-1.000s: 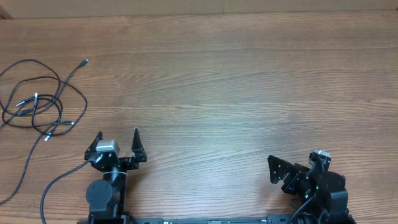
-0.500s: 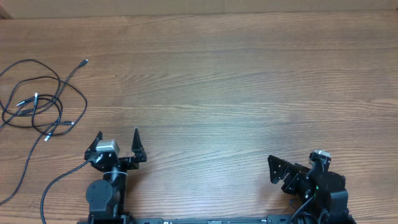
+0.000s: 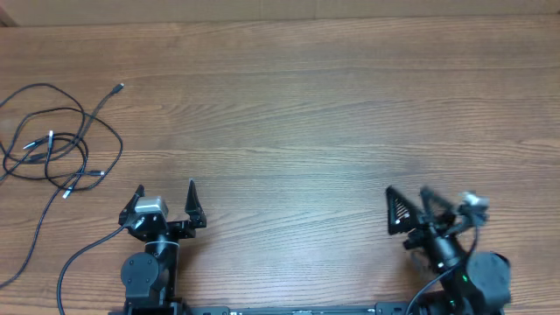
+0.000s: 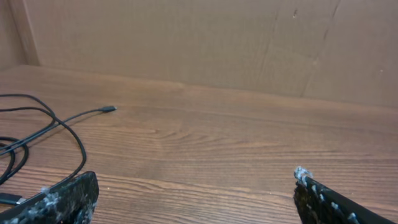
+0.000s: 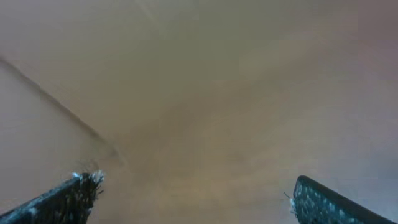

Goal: Untangle cables

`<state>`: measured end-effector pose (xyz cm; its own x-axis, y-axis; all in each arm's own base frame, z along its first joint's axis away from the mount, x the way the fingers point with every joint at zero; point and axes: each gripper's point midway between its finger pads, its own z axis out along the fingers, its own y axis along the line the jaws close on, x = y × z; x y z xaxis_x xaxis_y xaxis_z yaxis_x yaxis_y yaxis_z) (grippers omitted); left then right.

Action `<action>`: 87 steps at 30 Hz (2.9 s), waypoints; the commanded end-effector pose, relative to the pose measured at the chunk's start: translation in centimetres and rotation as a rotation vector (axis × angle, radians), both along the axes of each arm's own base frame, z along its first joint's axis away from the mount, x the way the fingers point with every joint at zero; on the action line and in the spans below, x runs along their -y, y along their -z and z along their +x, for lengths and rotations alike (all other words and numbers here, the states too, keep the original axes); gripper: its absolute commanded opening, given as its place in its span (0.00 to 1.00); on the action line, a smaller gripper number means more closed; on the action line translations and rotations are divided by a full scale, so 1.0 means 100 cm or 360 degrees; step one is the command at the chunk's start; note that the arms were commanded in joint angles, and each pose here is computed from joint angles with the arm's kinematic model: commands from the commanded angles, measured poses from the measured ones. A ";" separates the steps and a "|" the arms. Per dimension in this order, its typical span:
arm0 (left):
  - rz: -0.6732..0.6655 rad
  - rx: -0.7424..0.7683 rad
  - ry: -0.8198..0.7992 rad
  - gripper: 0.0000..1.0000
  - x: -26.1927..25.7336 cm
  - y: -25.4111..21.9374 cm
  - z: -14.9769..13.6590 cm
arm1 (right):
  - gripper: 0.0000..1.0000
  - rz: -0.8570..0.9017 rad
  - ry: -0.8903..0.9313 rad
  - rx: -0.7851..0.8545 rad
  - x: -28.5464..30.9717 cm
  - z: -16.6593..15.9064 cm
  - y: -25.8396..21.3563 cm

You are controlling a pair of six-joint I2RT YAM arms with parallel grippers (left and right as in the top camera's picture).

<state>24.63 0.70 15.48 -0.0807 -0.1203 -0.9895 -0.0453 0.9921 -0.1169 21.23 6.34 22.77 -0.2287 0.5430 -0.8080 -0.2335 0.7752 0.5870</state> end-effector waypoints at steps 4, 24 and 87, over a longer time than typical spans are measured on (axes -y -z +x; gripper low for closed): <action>0.0031 0.0013 0.0009 1.00 0.001 -0.001 0.000 | 1.00 0.0087 0.0014 0.0566 0.004 -0.013 -0.087; 0.0031 0.0013 0.0009 1.00 0.001 -0.001 0.000 | 1.00 0.0105 0.0014 0.0682 0.002 -0.002 -0.068; 0.0031 0.0013 0.0009 1.00 0.001 -0.001 0.000 | 1.00 -0.1173 0.0348 0.0278 0.047 0.034 0.058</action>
